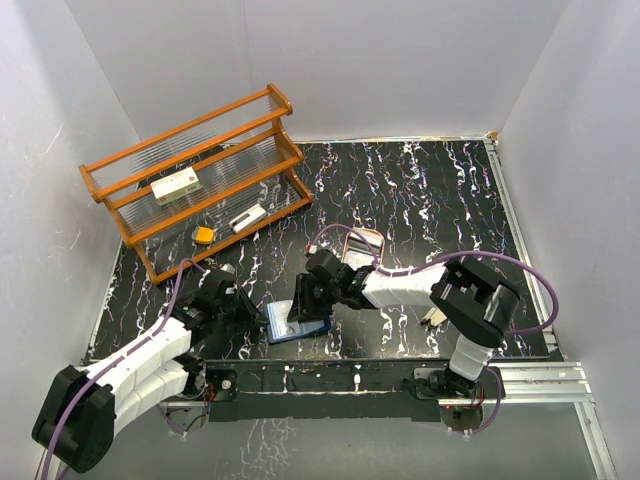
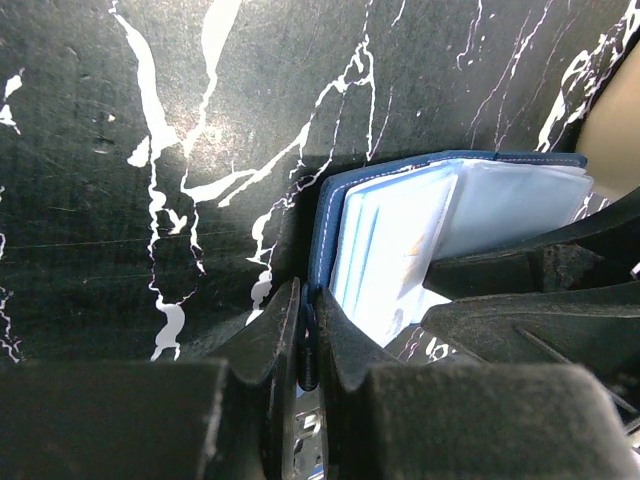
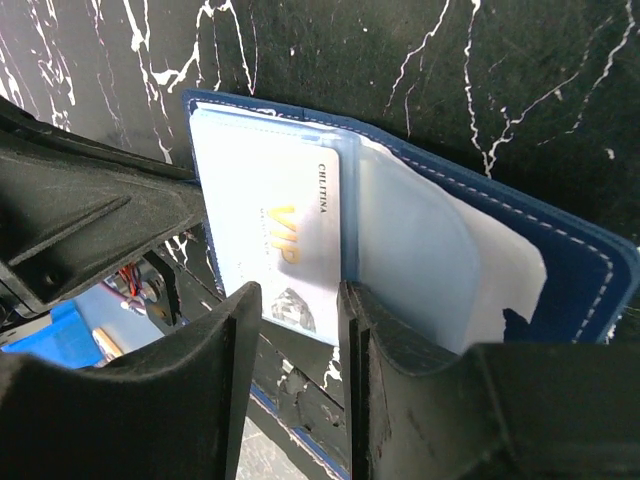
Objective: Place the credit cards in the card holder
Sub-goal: Insert the credit card into the card holder.
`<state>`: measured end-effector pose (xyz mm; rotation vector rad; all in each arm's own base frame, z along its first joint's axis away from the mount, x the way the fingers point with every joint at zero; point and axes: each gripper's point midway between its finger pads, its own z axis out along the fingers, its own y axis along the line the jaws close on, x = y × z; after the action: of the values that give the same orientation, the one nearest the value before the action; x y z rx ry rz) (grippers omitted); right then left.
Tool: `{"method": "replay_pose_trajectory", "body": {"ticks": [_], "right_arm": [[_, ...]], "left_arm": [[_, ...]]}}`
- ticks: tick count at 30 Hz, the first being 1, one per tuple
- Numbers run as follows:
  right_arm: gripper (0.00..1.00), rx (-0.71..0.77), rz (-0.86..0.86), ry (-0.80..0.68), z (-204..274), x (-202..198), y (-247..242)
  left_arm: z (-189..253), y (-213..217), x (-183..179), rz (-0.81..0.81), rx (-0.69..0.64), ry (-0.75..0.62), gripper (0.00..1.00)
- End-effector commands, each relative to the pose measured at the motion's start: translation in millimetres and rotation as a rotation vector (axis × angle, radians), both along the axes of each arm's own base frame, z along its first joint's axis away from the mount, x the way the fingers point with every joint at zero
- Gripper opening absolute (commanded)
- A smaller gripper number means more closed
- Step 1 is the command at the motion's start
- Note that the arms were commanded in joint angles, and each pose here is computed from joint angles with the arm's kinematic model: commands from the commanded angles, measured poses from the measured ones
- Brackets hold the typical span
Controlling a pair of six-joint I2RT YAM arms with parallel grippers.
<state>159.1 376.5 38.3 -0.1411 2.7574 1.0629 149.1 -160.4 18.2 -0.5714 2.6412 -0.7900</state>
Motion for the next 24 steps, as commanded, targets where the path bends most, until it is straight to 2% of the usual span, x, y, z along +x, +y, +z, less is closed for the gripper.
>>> {"method": "replay_pose_trajectory", "body": {"ticks": [1, 11, 18, 24], "right_arm": [[0.36, 0.022, -0.025, -0.081, 18.6, 13.7, 5.3], [0.36, 0.013, -0.007, -0.074, 12.2, 13.8, 9.5], [0.26, 0.061, 0.018, -0.078, 21.7, 11.9, 19.1], [0.22, 0.082, 0.030, -0.067, 21.9, 7.8, 21.0]], "left_arm": [[4.0, -1.0, 3.7, -0.003, 0.003, -0.007, 0.00], [4.3, -3.7, 7.6, 0.004, -0.006, -0.011, 0.00], [4.7, -3.1, 8.5, -0.001, 0.003, -0.011, 0.00], [6.5, -4.7, 11.4, -0.004, 0.002, -0.017, 0.00]]}}
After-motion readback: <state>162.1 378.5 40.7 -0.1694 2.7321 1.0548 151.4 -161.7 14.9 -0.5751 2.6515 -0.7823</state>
